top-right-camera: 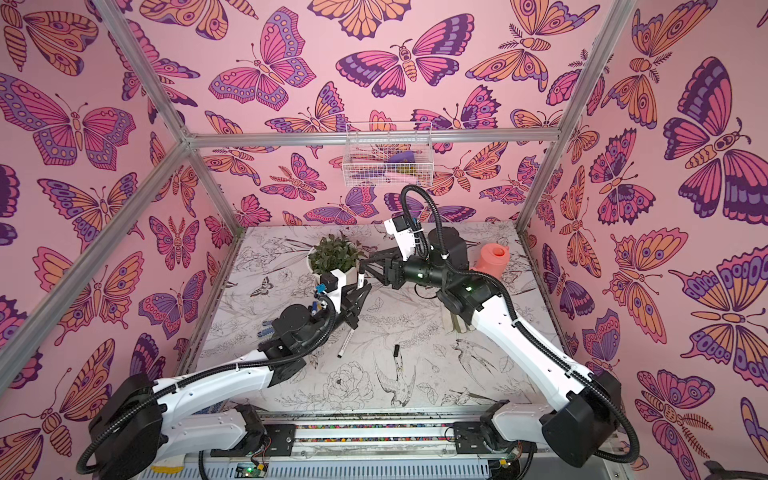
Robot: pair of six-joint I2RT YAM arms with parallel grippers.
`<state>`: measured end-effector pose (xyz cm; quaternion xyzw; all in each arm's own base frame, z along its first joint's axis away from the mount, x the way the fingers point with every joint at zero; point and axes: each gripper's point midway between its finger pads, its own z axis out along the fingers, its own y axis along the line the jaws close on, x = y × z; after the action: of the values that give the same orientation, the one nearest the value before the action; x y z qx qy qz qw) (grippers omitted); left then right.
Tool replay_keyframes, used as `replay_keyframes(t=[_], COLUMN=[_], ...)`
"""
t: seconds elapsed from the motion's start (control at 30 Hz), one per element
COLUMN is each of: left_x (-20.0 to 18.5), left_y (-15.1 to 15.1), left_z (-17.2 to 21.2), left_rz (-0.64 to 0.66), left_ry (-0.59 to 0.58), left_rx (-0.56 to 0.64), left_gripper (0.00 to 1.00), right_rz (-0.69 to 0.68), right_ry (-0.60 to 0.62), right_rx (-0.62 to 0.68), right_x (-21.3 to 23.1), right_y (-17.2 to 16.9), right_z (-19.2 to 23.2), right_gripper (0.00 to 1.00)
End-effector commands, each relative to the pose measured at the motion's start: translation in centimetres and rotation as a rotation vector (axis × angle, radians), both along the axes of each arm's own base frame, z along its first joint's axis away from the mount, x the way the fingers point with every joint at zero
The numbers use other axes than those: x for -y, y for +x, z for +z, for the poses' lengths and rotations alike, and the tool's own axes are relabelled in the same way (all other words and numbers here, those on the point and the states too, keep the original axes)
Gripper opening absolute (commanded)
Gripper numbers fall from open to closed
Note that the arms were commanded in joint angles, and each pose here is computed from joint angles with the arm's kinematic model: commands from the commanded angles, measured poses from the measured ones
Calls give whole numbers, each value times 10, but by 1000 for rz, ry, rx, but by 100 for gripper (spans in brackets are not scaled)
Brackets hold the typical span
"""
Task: Insert the pens into the pen caps
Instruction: 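Lower the black cap onto the marker tip held by the left gripper, then press the black cap down with right gripper while left holds marker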
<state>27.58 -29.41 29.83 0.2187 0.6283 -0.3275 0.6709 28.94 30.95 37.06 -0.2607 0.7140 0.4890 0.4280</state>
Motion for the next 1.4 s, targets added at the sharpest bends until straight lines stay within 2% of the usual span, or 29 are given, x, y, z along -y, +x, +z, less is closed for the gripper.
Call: replay_keyframes(t=[0.0,0.37,0.63,0.8,1.07,1.37], left_x=[3,4,7,7,4,9], left_y=[-5,-6,-5,-5,0,0], left_z=[2,2,7,35,99,130], left_rz=[-24,-28,-36,-23,13,-37], left_ry=[-22,-22,-29,-23,-30,-87], left_rx=[7,5,11,107,311,373], left_gripper=[0,0,0,0,0,0], right_rz=[31,72,81,98,126,183], right_ry=[43,55,50,20,-62,-104], right_rx=[17,-32,-97,-177,-318,-471], right_x=[-9,-19,-23,-23,-18,-20], right_y=[1,-2,-1,-6,-9,-11], right_z=[17,8,-8,-32,-65,-89], right_gripper=[44,34,16,10,6,4])
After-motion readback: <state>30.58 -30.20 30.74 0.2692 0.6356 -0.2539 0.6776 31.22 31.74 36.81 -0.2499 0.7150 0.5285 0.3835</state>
